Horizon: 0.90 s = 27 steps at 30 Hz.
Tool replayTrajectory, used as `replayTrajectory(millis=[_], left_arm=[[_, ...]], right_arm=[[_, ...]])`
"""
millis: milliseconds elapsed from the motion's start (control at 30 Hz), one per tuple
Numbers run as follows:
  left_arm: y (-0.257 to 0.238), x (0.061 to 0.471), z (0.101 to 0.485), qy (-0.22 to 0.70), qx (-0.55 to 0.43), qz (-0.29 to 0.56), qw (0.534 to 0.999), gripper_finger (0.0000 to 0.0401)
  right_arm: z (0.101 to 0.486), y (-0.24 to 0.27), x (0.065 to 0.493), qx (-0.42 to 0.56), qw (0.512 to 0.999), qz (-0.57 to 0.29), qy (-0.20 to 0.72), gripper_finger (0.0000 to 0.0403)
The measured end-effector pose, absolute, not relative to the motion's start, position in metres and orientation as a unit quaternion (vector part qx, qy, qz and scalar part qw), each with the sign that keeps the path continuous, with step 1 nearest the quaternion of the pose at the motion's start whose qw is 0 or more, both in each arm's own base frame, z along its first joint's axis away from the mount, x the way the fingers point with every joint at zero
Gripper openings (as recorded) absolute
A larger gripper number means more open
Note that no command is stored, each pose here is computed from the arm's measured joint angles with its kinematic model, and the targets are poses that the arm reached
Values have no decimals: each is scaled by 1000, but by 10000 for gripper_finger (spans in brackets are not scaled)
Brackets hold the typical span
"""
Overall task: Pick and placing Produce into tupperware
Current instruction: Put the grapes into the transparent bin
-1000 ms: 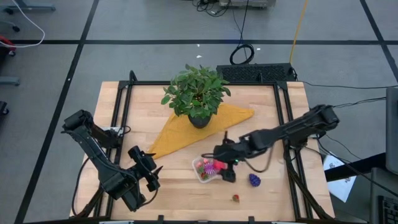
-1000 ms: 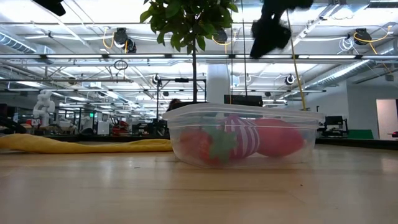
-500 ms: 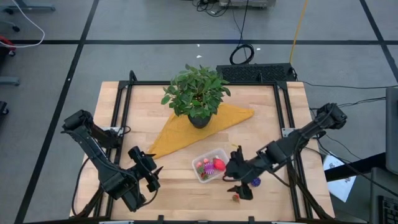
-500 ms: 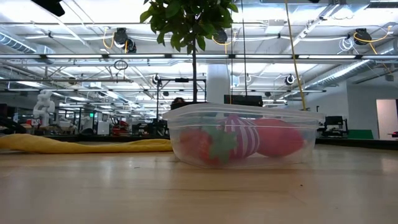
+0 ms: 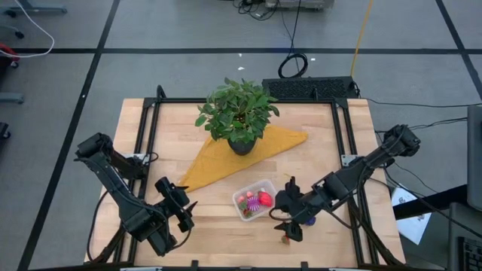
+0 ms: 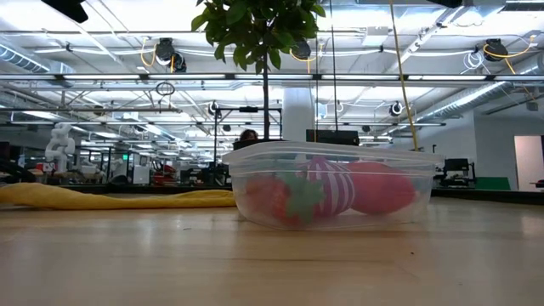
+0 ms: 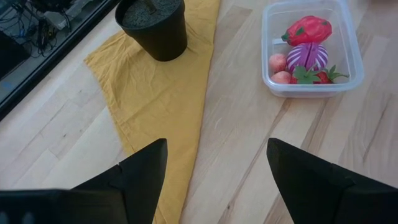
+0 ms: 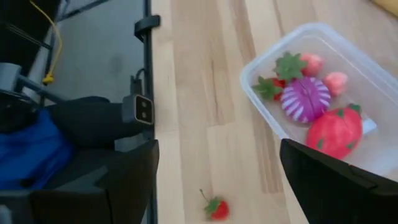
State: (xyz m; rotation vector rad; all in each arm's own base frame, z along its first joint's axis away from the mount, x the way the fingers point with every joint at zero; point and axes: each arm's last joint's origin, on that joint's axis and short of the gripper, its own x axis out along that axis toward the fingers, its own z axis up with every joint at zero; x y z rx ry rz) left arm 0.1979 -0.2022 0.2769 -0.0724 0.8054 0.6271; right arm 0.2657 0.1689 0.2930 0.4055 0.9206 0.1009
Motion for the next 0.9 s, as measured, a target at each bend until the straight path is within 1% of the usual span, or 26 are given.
replayTrajectory(millis=[67,267,467,533,633,700,767,900], left_arm=[[-202,198,277,386,-35,300,872,278],[-202,198,277,386,-33,299,872,278],[-202,198,277,387,-32,299,872,278],[-202,198,277,387,-32,299,872,278],[-202,198,277,386,-34,300,872,278],[-202,198,277,386,-34,300,872,278],[-202,198,277,386,-35,300,872,278],[-202,198,277,385,-38,301,872,278]], right_arm=[[292,170,260,186,872,36,452,326],[292,174,238,215,844,-12,492,326],[298,174,201,246,805,-82,533,326],[294,171,188,233,782,-133,563,326],[283,165,172,194,732,-238,608,326],[277,166,169,174,715,-273,620,326],[275,168,170,173,711,-281,621,326],[272,174,174,169,715,-234,637,326]])
